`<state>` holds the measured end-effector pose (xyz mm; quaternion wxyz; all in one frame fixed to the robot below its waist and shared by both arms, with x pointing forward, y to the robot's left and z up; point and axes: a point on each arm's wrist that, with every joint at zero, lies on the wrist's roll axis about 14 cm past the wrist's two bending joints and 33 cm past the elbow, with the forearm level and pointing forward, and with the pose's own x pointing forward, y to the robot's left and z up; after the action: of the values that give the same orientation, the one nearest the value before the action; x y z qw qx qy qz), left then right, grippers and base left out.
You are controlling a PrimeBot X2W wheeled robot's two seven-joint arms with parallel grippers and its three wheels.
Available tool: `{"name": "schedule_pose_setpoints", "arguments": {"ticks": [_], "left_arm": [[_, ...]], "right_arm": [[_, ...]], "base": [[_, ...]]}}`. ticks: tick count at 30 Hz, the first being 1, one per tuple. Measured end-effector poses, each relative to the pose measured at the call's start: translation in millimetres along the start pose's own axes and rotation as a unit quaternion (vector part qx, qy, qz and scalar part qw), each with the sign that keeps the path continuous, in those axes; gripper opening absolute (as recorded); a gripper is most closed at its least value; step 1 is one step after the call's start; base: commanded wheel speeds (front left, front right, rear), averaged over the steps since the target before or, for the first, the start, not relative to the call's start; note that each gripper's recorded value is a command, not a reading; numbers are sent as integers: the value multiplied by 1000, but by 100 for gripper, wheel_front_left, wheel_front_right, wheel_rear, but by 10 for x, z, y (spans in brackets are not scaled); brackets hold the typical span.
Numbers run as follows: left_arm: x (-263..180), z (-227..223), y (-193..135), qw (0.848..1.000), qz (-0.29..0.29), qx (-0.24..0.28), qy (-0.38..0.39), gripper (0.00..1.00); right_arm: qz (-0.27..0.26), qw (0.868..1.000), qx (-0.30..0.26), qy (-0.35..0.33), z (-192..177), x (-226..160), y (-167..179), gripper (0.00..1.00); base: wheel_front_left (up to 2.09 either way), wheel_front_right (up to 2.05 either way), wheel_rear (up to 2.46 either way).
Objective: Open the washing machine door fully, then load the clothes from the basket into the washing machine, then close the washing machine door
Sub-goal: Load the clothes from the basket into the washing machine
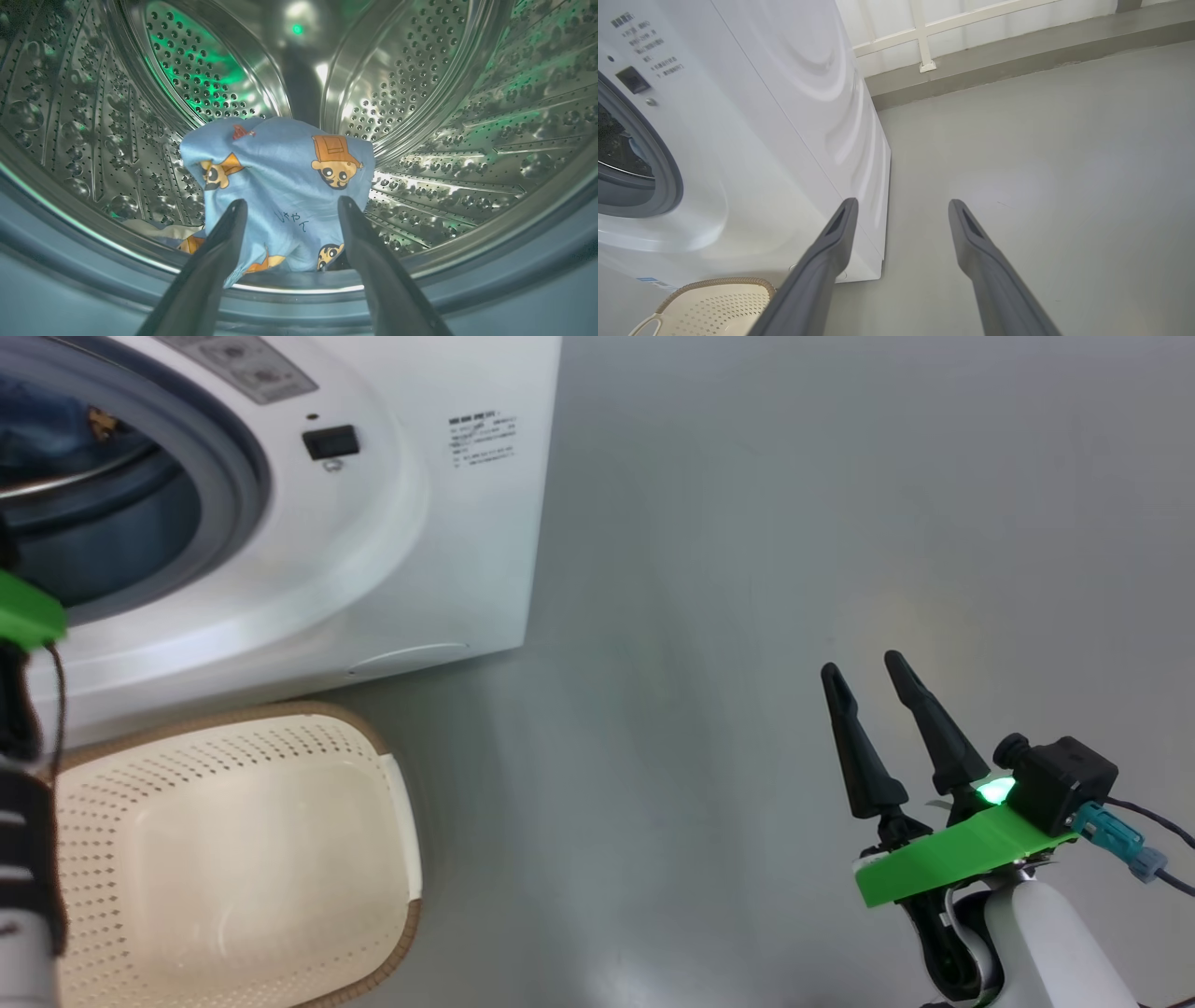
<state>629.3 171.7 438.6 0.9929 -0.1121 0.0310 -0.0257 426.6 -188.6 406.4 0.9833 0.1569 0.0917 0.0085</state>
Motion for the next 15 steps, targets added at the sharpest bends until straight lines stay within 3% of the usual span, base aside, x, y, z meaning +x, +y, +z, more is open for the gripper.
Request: {"name": "schedule_pose_setpoints", "arguments": {"ticks": [15], "left_arm": [[-773, 1, 63, 1000, 11, 6, -4, 100]], "right_arm": [[25, 1000, -16, -6, 103, -125, 80, 100]], "base": [[0, 0, 0]]}}
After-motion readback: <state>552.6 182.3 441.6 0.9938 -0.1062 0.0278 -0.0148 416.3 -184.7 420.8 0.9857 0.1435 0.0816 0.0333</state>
